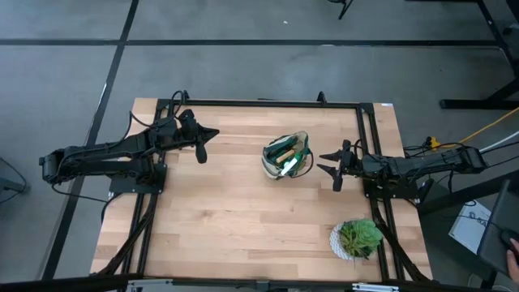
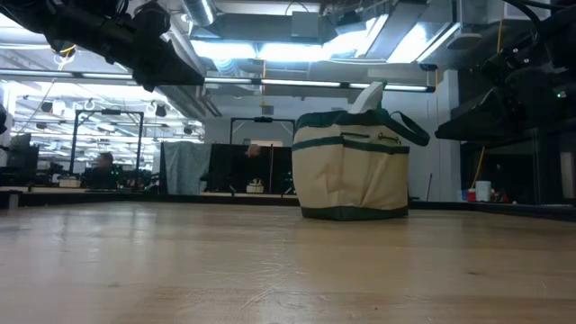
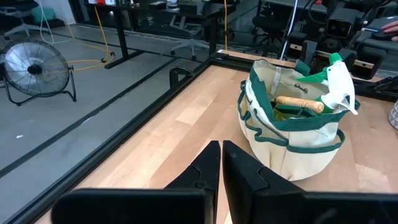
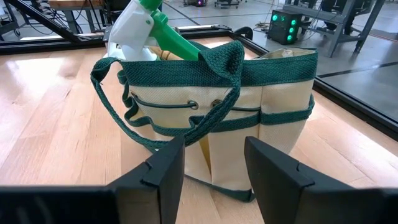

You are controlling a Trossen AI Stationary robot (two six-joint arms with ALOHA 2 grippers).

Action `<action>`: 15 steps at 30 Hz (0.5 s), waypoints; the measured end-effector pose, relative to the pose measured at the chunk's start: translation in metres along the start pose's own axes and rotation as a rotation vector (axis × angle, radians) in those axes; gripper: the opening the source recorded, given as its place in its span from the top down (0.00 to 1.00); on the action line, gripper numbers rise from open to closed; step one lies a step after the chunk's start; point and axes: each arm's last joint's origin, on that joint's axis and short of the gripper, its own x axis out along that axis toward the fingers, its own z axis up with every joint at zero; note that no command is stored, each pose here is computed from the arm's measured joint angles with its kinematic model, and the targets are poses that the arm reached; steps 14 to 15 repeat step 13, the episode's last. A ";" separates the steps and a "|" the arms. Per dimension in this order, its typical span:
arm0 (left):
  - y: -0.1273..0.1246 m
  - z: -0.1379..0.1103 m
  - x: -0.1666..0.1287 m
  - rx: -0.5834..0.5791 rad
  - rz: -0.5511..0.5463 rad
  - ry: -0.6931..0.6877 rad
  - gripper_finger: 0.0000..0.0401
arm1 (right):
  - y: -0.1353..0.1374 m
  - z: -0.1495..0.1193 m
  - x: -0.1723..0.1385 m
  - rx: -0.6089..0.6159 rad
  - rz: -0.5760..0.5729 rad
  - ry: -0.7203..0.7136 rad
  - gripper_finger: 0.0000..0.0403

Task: Pick & Place Garden tools in Gardening bag
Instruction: Return to Home Position

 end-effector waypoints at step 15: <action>0.000 0.000 0.000 0.000 0.000 0.000 0.98 | 0.000 0.000 0.000 0.000 0.000 0.000 0.58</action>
